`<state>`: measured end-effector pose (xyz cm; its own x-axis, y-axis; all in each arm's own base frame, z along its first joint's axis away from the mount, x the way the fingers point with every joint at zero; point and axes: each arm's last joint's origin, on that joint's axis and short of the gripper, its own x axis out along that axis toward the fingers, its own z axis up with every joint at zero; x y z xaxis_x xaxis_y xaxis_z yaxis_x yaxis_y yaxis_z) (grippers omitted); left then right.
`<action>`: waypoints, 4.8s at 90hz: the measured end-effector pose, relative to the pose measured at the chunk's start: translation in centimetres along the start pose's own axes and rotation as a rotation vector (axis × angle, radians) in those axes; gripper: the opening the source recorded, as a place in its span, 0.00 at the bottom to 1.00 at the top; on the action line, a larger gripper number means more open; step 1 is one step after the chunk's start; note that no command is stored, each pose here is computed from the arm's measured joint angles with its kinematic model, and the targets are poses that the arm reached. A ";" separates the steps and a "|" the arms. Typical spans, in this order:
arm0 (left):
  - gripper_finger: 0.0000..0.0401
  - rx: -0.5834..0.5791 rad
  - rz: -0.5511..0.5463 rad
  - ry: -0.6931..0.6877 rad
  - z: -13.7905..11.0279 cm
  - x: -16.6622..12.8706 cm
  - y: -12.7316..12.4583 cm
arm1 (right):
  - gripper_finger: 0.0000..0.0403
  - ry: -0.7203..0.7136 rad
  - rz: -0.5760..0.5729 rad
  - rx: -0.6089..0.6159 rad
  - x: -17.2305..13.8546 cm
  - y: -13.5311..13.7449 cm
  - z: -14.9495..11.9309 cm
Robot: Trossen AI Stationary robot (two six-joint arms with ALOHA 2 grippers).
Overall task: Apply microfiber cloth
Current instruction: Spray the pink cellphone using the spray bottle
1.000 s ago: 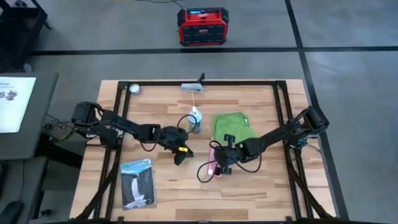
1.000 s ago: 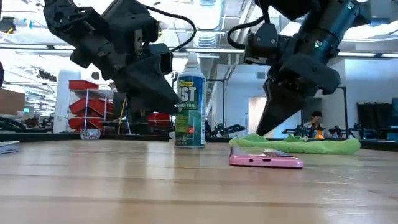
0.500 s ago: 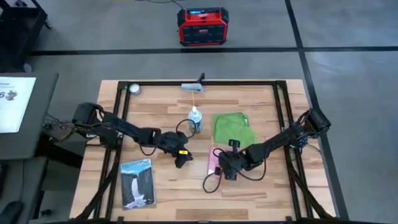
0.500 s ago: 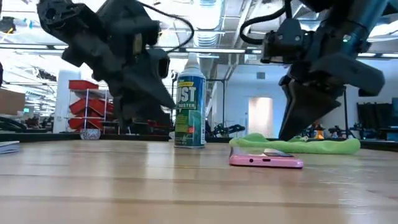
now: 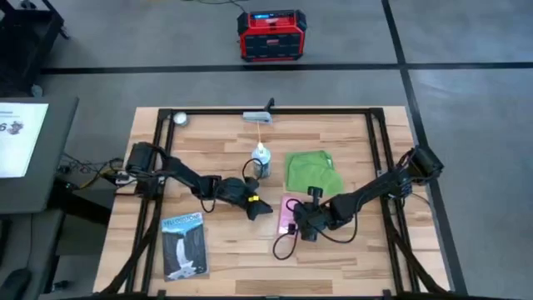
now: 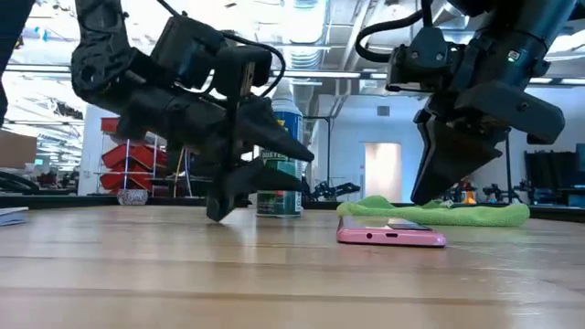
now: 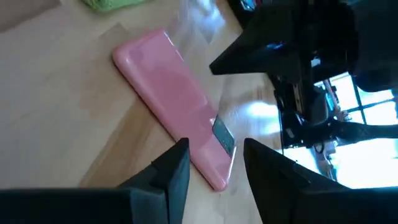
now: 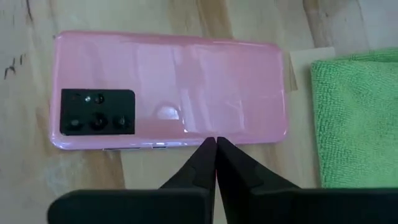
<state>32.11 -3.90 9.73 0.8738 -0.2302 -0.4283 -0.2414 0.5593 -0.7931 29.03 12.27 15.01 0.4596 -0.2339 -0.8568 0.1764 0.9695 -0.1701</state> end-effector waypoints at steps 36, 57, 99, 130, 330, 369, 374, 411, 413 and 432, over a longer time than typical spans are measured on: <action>0.33 -0.045 0.031 0.090 1.2 -0.5 0.3 | 0.00 0.000 -0.006 0.018 0.0 0.0 0.0; 0.33 0.080 0.162 0.179 3.2 -0.5 -2.9 | 0.00 -0.001 -0.005 0.018 -0.1 0.0 0.0; 0.33 0.077 0.284 0.219 3.5 -0.4 -3.5 | 0.00 -0.024 -0.014 0.026 0.0 0.0 0.2; 0.33 0.116 0.293 0.189 3.5 -0.4 -3.6 | 0.00 0.075 -0.020 0.005 2.2 0.7 -1.0; 0.33 -0.039 0.203 0.129 1.5 4.3 0.1 | 0.00 -0.011 0.048 0.036 3.1 1.5 -0.2; 0.33 -0.042 0.259 0.193 2.1 2.4 -0.9 | 0.00 -0.009 0.038 0.032 3.0 1.7 -0.3; 0.34 -0.040 0.268 0.195 2.1 2.2 -0.9 | 0.00 -0.009 0.038 0.033 3.0 1.7 -0.3; 0.42 -0.039 0.246 0.178 2.3 2.4 -1.1 | 0.00 -0.014 0.041 0.028 3.0 1.7 -0.3; 0.42 -0.038 0.244 0.177 2.3 2.4 -1.1 | 0.00 -0.015 0.041 0.028 3.0 1.6 -0.2; 0.42 -0.034 0.243 0.174 2.3 2.4 -1.1 | 0.00 -0.015 0.045 0.038 3.1 1.4 -0.1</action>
<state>35.47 -3.22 10.59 0.7040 -0.2273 -0.6729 -0.4515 0.5881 -0.6710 30.66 12.90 12.07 0.4805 -0.1917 -0.8558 0.1882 0.9756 -0.1129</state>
